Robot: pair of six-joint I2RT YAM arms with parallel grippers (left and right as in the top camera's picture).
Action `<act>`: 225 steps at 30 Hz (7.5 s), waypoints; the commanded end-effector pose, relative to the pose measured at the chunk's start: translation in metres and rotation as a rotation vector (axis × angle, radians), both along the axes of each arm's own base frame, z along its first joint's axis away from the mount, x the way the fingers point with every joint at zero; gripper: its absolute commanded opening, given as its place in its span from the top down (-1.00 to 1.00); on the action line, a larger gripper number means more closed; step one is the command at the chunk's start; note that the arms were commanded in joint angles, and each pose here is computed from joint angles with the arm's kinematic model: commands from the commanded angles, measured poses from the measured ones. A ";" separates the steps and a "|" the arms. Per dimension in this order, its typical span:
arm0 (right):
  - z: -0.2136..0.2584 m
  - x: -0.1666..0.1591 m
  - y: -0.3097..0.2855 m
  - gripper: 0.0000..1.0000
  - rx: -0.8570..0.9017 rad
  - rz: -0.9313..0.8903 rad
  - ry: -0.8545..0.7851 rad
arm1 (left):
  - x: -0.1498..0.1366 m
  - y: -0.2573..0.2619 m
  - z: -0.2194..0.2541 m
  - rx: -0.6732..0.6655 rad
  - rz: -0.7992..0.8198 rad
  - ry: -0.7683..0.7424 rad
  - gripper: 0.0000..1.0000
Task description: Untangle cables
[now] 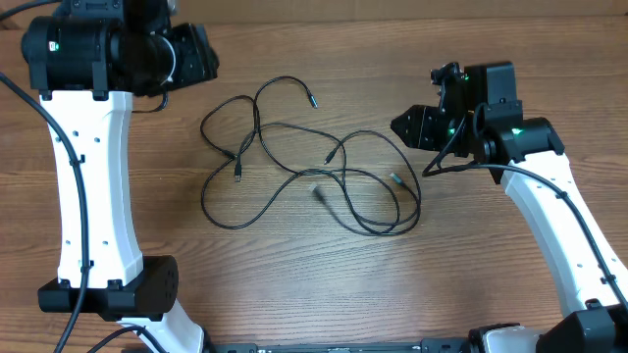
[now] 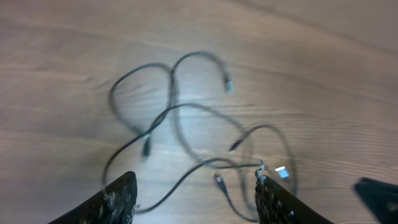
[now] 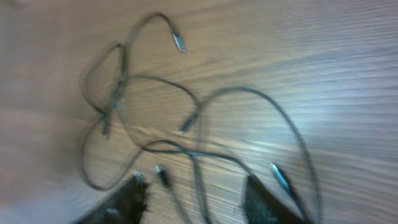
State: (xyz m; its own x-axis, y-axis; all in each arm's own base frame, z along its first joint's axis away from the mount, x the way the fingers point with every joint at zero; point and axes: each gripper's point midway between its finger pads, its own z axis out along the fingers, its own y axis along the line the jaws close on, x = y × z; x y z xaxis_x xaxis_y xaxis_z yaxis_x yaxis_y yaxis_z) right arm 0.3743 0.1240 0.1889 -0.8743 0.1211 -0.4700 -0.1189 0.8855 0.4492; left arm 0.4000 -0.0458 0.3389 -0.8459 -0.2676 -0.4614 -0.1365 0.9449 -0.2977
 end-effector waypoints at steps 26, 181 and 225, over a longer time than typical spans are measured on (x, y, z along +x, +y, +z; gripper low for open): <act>-0.016 -0.030 -0.028 -0.84 -0.307 0.138 0.024 | -0.131 0.031 -0.108 0.270 0.375 0.478 -0.50; 0.075 0.038 -0.114 -0.95 -0.086 0.044 0.077 | -0.132 0.113 -0.159 0.172 0.657 0.559 -1.00; -0.180 -0.002 0.106 -0.14 -0.245 0.211 0.058 | -0.088 0.058 -0.155 0.027 -0.029 0.367 -1.00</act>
State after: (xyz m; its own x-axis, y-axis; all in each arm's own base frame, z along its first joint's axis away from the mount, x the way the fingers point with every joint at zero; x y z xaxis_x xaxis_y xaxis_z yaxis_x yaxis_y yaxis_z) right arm 0.3777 0.2301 0.0241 -0.8750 -0.1960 -0.4426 -0.3235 0.9169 0.2335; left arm 0.3143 0.0152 0.1815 -0.9575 -0.2604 -0.1241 -0.2334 0.9522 -0.1970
